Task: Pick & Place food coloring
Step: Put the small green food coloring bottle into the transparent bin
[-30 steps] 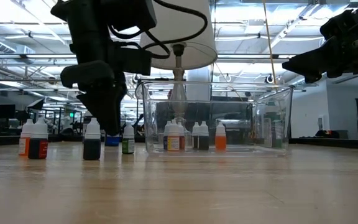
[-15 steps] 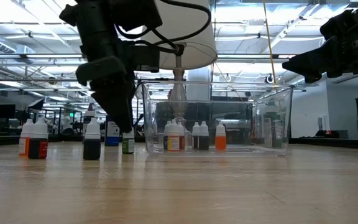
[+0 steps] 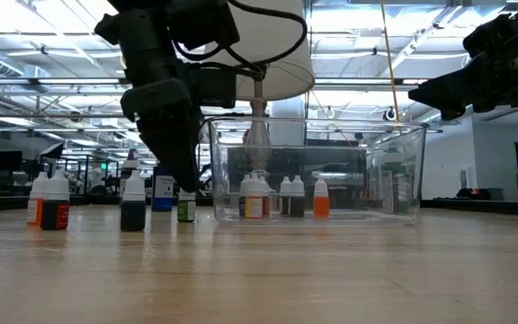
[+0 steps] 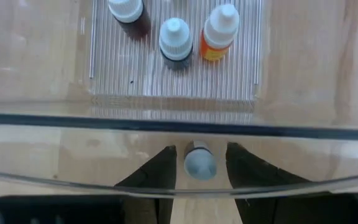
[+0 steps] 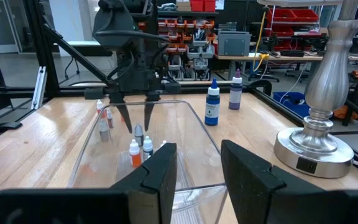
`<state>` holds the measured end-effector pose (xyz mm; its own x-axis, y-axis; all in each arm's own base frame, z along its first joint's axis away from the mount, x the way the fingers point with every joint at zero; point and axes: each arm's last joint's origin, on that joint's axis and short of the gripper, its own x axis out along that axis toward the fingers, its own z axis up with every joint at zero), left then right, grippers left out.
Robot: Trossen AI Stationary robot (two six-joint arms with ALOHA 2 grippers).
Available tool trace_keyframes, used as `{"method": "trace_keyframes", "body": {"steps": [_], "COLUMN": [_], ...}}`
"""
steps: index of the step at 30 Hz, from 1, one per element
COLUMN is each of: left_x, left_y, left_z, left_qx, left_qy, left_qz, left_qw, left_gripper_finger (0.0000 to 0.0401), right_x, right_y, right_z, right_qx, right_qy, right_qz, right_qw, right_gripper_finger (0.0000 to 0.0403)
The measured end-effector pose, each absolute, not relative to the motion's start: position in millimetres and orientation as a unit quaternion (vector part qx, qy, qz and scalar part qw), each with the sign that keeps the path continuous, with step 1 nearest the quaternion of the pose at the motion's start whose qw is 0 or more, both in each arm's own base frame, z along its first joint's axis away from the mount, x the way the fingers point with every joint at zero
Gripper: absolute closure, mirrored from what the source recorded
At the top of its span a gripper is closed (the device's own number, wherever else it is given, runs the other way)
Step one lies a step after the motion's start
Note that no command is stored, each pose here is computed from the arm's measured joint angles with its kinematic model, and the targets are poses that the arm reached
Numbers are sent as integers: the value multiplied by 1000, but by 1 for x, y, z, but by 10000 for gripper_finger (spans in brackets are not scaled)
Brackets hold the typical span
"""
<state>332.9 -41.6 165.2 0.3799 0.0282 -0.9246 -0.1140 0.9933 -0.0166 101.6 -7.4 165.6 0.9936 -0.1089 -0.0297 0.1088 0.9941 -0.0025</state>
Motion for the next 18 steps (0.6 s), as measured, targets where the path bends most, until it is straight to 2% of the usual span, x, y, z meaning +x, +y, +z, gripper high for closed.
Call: {"method": "trace_keyframes", "body": {"steps": [18], "left_x": [328], "left_y": [-42], "left_z": [152], "left_qx": [-73], "left_qy": [548], "left_qz": [49], "left_qw": [832], "left_gripper_finger": [258], "right_x": [102], "right_y": [-7], "right_z": [166], "right_qx": [0], "right_qy": [15], "right_qz": [-54], "right_qw": [998], "right_gripper_finger": [289]}}
